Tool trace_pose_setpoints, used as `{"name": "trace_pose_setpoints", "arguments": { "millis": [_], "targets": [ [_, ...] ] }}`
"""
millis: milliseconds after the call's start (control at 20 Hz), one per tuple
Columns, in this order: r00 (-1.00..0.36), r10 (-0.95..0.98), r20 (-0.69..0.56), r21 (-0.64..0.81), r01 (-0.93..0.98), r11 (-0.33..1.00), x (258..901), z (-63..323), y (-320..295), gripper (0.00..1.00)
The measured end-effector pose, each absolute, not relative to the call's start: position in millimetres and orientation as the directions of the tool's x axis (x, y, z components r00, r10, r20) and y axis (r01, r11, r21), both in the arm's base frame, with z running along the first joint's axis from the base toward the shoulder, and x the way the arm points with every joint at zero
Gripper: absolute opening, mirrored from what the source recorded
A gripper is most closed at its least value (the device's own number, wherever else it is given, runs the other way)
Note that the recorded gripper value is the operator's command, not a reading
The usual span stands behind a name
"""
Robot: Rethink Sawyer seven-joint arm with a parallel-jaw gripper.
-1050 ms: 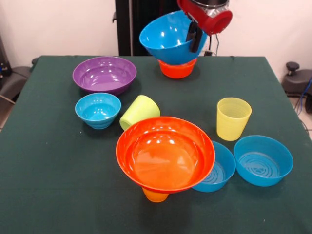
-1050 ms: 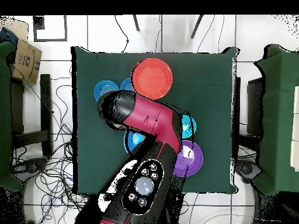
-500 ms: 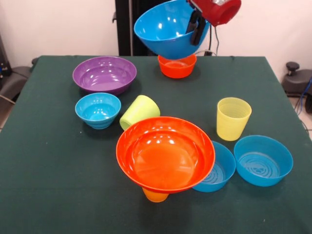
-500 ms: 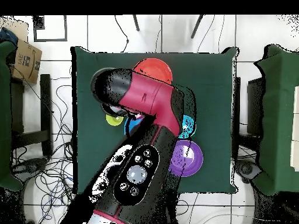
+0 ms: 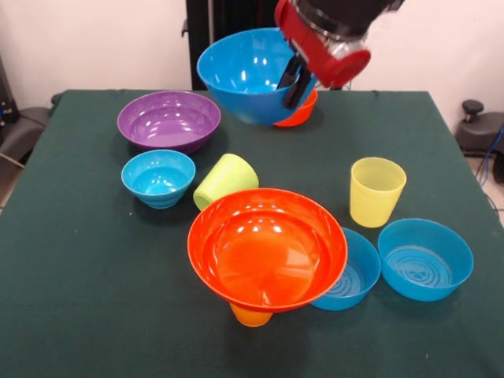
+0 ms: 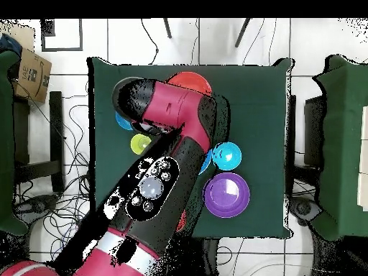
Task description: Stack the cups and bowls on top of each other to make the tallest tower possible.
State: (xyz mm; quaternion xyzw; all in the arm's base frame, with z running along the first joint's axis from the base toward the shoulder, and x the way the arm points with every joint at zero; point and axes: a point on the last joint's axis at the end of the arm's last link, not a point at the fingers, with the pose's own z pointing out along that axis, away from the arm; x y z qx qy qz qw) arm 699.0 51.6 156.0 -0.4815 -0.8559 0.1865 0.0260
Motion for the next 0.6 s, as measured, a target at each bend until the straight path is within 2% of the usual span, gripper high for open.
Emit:
{"name": "trace_pose_setpoints", "arguments": {
  "millis": [600],
  "targets": [
    [-0.505, 0.831, -0.234, -0.382, 0.833, 0.399, 692, 91, 35, 0.00]
  ]
}}
